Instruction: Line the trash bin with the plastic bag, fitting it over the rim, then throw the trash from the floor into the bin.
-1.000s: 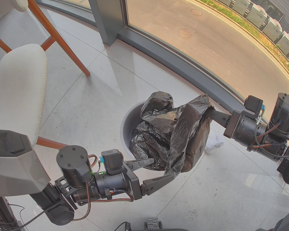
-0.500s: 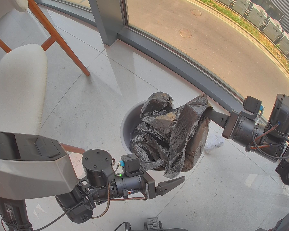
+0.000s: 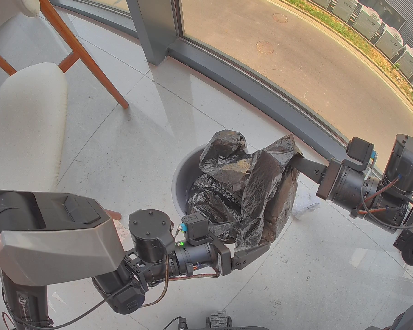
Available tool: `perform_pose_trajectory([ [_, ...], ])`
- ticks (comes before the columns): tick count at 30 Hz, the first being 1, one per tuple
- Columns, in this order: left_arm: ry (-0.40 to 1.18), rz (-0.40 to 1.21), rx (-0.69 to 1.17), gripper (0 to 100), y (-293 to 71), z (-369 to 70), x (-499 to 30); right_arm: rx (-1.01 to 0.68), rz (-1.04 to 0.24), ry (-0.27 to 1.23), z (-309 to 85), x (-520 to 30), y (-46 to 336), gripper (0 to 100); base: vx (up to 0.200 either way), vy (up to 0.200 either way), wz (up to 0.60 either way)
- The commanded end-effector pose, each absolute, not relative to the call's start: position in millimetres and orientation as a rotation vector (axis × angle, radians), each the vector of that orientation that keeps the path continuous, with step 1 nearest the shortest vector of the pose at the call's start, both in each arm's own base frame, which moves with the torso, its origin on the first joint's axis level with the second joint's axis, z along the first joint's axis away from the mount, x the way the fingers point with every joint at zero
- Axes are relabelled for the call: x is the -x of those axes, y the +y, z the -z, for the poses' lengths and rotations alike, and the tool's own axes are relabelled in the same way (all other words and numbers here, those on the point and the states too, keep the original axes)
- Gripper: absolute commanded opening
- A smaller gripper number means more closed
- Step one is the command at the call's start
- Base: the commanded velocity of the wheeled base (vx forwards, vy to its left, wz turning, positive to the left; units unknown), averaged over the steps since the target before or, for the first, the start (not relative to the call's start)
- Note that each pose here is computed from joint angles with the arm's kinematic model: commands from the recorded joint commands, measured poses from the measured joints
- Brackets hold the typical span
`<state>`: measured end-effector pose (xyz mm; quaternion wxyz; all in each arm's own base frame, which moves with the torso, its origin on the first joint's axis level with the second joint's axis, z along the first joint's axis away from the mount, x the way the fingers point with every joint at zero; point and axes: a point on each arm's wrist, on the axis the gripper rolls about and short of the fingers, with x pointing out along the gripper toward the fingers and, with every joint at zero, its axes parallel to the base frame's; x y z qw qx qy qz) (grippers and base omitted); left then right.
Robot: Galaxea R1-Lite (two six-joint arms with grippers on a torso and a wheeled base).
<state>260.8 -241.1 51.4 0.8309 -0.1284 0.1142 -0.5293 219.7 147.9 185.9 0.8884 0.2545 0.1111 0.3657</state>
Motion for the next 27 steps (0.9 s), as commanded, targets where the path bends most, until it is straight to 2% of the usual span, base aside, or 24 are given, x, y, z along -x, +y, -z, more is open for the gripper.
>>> perform_pose_trajectory([
  [1,0.221,1.126,0.276,100,-244,-51,-264,-0.527,-0.776,0.235,-186,-217,151,0,0.0,0.0,0.0],
  [8,0.207,1.128,0.275,100,-249,-49,-268,-0.524,-0.795,0.248,-184,-214,156,0,0.0,0.0,0.0],
  [9,0.214,1.127,0.271,0,-248,-47,-268,-0.524,-0.796,0.245,-185,-214,156,0,0.0,0.0,0.0],
  [20,0.211,1.117,0.272,0,-244,-49,-269,-0.528,-0.756,0.235,-184,-221,149,0,0.0,0.0,0.0],
  [27,0.246,1.125,0.426,0,-219,-90,-246,-0.519,-0.713,0.256,-175,-233,144,0,0.0,0.0,0.0],
])
